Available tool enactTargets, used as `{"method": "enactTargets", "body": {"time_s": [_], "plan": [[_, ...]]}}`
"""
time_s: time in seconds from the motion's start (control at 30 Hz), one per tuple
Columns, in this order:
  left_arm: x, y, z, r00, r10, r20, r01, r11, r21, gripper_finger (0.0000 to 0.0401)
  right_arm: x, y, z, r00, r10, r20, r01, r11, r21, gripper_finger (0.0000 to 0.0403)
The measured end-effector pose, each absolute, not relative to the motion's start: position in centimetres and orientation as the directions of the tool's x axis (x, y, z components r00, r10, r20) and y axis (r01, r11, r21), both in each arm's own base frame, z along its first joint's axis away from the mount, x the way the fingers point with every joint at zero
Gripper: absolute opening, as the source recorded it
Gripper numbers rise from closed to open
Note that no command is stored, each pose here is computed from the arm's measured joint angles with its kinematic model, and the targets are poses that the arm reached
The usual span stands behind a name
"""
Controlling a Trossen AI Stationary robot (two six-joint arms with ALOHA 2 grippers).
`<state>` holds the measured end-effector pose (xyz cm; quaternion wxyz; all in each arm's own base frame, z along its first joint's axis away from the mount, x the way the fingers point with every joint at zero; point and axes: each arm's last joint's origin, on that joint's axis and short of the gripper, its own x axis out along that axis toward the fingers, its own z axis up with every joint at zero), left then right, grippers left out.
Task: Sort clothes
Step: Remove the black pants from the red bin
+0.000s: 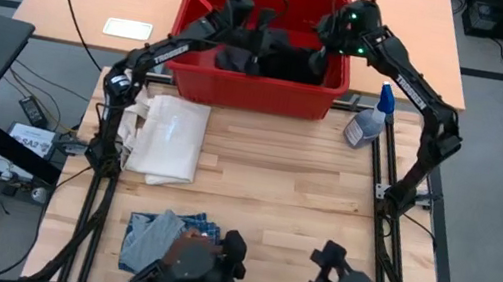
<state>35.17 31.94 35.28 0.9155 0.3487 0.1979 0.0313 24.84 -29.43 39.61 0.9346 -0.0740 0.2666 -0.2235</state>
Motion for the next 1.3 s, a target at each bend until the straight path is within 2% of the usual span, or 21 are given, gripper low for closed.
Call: {"method": "enactTargets", "body": {"time_s": [0.17, 0.3, 0.6, 0.83, 1.03, 1.17, 1.3], "plan": [[34.3, 30.8, 37.6, 0.93, 0.203, -0.306, 0.074, 0.713, 0.697, 0.0018, 23.4, -27.5, 41.2, 0.77, -0.423, -0.477, 0.383, 0.905, -0.186, 0.0334], [33.9, 29.9, 39.0, 0.936, 0.216, -0.279, 0.055, 0.691, 0.721, 0.0018, 23.0, -26.3, 41.5, 0.806, -0.317, -0.5, 0.34, 0.939, -0.048, 0.0336], [34.2, 28.3, 40.2, 0.931, 0.241, -0.274, 0.042, 0.675, 0.736, 0.0018, 25.3, -24.9, 40.7, 0.858, -0.158, -0.488, 0.217, 0.974, 0.066, 0.0339], [34.8, 27.4, 40.2, 0.93, 0.234, -0.282, 0.05, 0.681, 0.731, 0.0018, 26.8, -24.5, 37.8, 0.717, -0.298, -0.631, 0.303, 0.947, -0.103, 0.0337], [33.8, 26.3, 41.7, 0.934, 0.23, -0.272, 0.043, 0.684, 0.728, 0.0018, 25.5, -25.6, 36.4, 0.637, -0.346, -0.689, 0.392, 0.915, -0.098, 0.0313], [32.9, 25.3, 43.3, 0.942, 0.232, -0.241, 0.024, 0.671, 0.741, 0.0018, 24.7, -26.3, 36.5, 0.646, -0.34, -0.683, 0.401, 0.913, -0.075, 0.0297], [32.2, 24.8, 44.3, 0.948, 0.232, -0.218, -0.003, 0.691, 0.723, 0.0018, 25.0, -26.6, 37.1, 0.757, -0.266, -0.597, 0.324, 0.946, -0.01, 0.0261]]}}
